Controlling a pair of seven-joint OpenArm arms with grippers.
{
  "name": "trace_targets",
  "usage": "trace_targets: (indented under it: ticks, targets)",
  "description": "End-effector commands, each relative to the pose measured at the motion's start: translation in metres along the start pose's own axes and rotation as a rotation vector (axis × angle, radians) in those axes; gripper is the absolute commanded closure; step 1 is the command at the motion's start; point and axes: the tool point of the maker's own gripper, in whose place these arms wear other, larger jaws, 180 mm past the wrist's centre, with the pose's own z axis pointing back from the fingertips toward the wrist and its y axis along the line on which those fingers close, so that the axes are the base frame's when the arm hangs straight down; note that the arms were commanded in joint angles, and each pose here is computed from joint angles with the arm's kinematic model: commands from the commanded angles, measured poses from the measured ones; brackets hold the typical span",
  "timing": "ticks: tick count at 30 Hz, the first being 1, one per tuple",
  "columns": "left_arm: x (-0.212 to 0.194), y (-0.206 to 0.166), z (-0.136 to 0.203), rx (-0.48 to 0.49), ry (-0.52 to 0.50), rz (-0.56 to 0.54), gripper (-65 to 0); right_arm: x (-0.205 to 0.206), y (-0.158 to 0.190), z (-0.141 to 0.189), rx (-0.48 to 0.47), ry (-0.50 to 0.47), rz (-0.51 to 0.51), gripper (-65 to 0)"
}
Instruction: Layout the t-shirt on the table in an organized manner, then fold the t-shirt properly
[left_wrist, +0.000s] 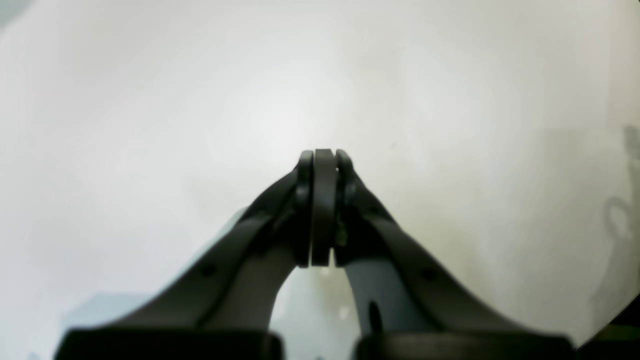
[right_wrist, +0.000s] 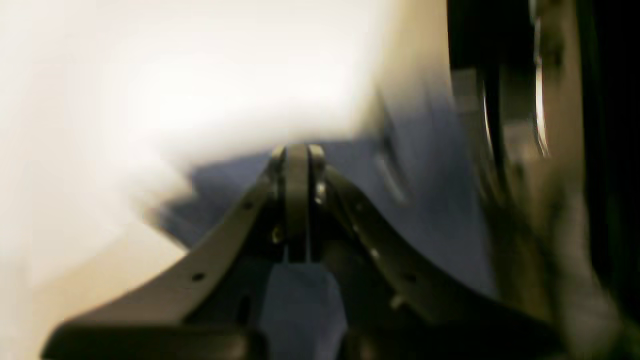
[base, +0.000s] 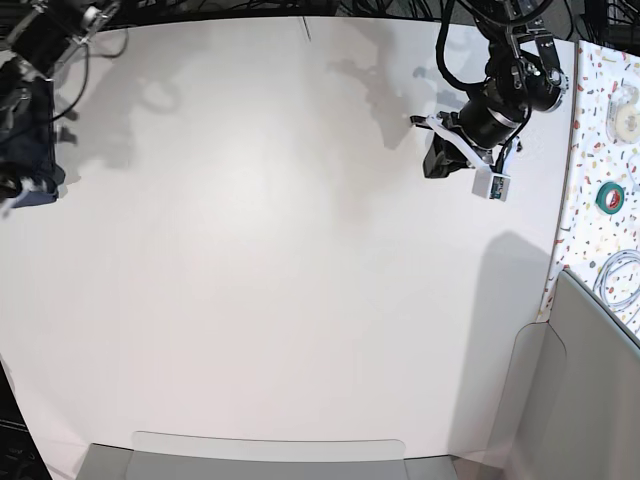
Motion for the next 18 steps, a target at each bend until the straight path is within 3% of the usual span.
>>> trace_targets:
  ticks: [1, 4, 7, 11, 14, 18]
  targets:
    - [0.024, -0.004, 0.003, -0.011, -0.082, -0.022, 0.0, 0.023, 0.005, 0.005, -0.003, -0.11, -0.011, 0.0]
    - [0.036, -0.002, 0.003, -0.007, -0.11, -0.028, 0.0, 0.047, 0.047, 0.015, 0.059, -0.325, -0.043, 0.0]
    - [0.048, -0.001, 0.003, -0.002, -0.15, -0.037, 0.0, 0.069, 0.083, 0.029, 0.115, -0.461, -0.026, 0.0]
    - [0.086, -0.003, 0.014, -0.006, -0.382, -0.033, 0.0, 0.088, 0.109, 0.046, 0.158, -0.565, -0.025, 0.0]
    - [0.105, 0.001, 0.032, 0.016, -0.573, 0.012, 0.0, 0.095, 0.109, 0.057, 0.138, -0.601, -0.031, 0.0]
    - [0.123, 0.023, 0.057, 0.128, -0.779, 0.11, -2.5, 0.102, 0.075, 0.077, -0.034, -0.665, -0.144, 0.0]
